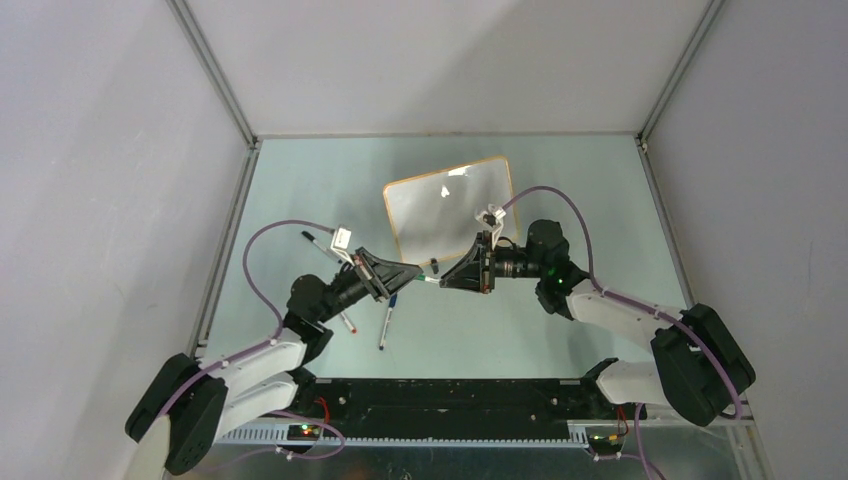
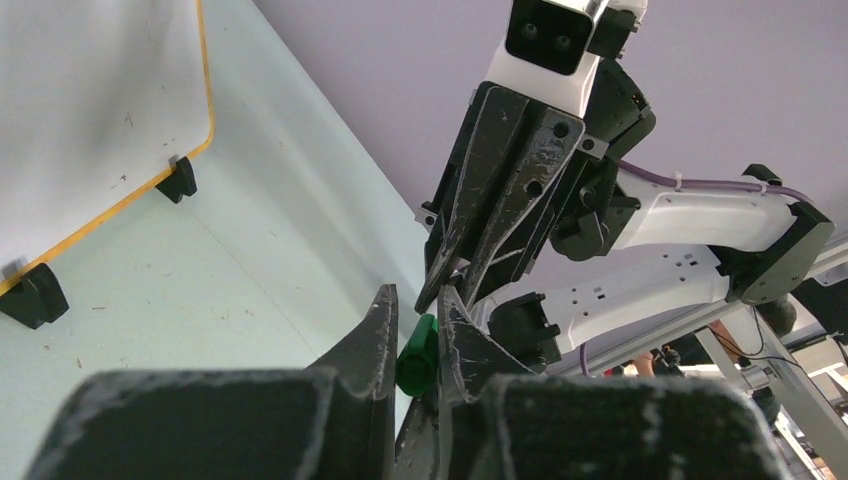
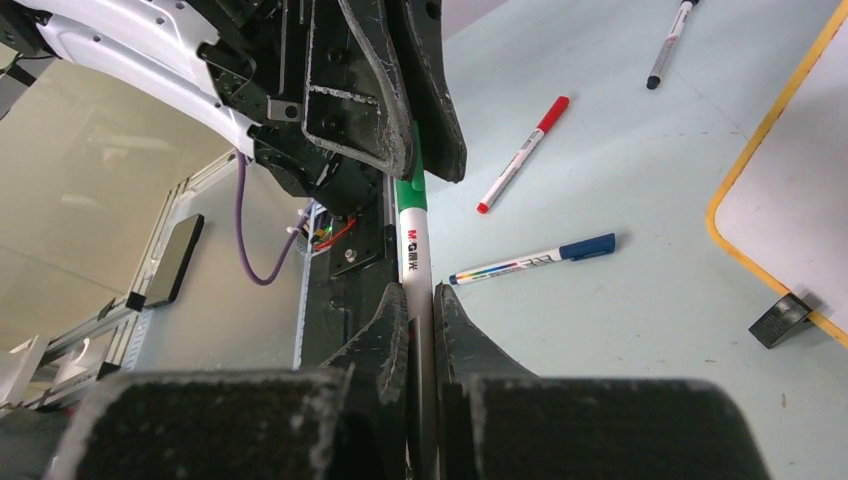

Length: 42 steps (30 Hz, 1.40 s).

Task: Write a sentence on the whiteboard
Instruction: Open the whiteboard marker at the center of the board.

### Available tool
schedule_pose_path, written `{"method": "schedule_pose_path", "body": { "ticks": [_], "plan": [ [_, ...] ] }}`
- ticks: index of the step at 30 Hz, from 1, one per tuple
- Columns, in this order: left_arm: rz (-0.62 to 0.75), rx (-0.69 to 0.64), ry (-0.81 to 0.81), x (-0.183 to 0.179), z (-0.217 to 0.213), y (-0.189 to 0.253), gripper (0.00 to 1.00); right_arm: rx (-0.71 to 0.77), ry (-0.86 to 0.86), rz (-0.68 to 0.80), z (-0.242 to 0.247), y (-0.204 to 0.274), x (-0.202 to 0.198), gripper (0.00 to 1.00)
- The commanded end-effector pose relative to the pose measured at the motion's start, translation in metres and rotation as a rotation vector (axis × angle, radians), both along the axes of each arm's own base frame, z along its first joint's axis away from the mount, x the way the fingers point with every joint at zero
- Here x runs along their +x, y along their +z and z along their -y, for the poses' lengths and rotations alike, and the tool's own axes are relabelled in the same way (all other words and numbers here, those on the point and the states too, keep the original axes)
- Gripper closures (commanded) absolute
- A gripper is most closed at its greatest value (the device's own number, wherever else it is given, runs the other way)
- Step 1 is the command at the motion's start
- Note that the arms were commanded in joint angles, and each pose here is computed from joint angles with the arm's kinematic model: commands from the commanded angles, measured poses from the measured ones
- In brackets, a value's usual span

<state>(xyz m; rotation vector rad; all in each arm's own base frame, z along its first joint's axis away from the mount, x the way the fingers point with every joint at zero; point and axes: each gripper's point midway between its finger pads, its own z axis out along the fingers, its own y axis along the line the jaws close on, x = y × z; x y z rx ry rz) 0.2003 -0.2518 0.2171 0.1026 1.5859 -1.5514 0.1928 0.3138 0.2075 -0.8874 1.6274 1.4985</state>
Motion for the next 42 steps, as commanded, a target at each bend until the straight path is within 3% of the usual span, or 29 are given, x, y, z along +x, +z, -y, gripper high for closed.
{"method": "schedule_pose_path", "body": {
  "ticks": [1, 4, 6, 10, 15, 23, 31, 42],
  "plan": [
    [0.054, -0.006, -0.021, -0.002, 0.003, 0.01, 1.0, 0.029, -0.05, 0.033, -0.001, 0.019, 0.012, 0.96],
    [0.046, -0.011, -0.011, -0.001, 0.002, 0.01, 1.0, 0.044, -0.06, 0.018, -0.001, 0.022, 0.013, 0.51],
    [0.043, -0.025, -0.004, 0.0, 0.001, 0.011, 1.0, 0.074, -0.063, 0.016, -0.001, 0.025, 0.011, 0.36],
    [0.049, -0.095, -0.04, -0.006, 0.004, 0.018, 1.0, 0.127, -0.09, -0.011, 0.0, 0.029, 0.011, 0.24],
    [0.059, -0.204, -0.118, -0.011, 0.011, 0.034, 1.0, 0.196, -0.162, -0.038, 0.005, 0.033, 0.014, 0.22],
    [0.15, -0.224, -0.109, -0.02, 0.015, 0.052, 1.0, 0.384, -0.203, -0.071, 0.01, 0.047, 0.015, 0.38],
    [0.154, -0.225, -0.075, -0.014, 0.013, 0.052, 1.0, 0.384, -0.167, -0.081, 0.012, 0.05, 0.01, 0.42],
    [0.156, -0.202, 0.011, -0.006, -0.006, 0.047, 1.0, 0.355, -0.135, -0.104, 0.024, 0.052, 0.013, 0.38]
  ]
}}
